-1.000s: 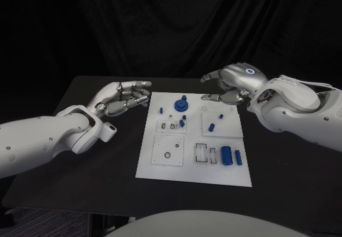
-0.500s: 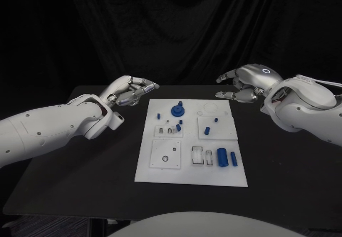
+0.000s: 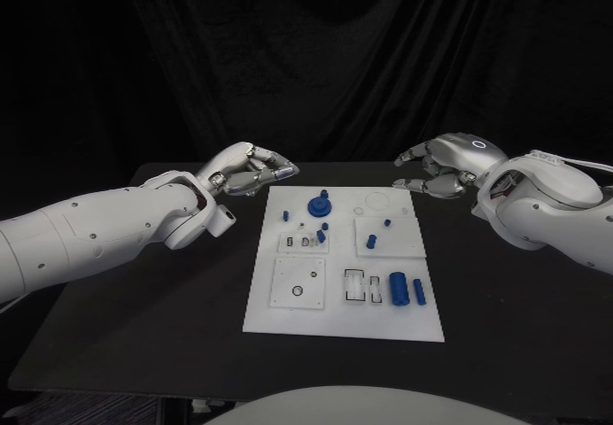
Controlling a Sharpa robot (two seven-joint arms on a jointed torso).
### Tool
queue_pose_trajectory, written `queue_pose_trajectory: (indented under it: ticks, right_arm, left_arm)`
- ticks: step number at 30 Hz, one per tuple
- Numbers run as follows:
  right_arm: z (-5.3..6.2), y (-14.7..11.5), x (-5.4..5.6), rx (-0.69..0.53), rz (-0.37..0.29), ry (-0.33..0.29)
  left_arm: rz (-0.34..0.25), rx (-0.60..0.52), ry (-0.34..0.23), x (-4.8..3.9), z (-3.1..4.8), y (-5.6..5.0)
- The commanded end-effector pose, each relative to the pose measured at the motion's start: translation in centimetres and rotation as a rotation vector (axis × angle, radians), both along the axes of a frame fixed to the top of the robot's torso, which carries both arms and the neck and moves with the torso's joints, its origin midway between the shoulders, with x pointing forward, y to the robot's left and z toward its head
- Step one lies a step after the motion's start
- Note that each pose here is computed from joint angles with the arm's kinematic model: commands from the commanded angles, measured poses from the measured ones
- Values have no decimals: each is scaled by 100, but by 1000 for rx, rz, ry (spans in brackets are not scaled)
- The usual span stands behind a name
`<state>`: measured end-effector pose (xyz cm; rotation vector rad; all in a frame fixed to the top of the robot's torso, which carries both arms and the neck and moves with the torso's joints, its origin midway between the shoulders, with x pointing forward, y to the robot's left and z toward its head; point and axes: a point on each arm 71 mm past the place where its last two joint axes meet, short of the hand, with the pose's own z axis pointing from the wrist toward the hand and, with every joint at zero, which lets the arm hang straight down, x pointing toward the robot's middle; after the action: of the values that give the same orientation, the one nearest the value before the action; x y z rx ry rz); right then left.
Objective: Assemble the parts on the task board
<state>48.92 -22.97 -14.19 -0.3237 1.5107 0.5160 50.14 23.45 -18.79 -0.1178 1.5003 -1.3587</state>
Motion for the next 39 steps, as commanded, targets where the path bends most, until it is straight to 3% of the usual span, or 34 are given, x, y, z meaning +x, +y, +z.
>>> queue_pose_trajectory:
  ticks: [1, 5, 9, 15, 23, 34, 39]
  right_arm:
    - [-29, -17, 4, -12, -14, 24]
    - [-48, -21, 12, -23, -24, 39]
    - [-69, -25, 21, -38, -34, 59]
    - [-91, -33, 30, -55, -43, 82]
    - [-99, -44, 22, -63, -49, 95]
    - [-94, -33, 2, -63, -44, 97]
    - [-90, -37, -2, -60, -46, 95]
  left_arm:
    - [89, 177, -32, -23, -44, -50]
    - [170, 338, -21, -105, -88, -157]
    - [223, 515, 61, -170, -146, -281]
    - [258, 736, 178, -131, -113, -471]
    - [319, 884, 247, -39, -108, -690]
    - [314, 941, 261, -28, -125, -976]
    - [319, 936, 253, -2, -122, -1044]
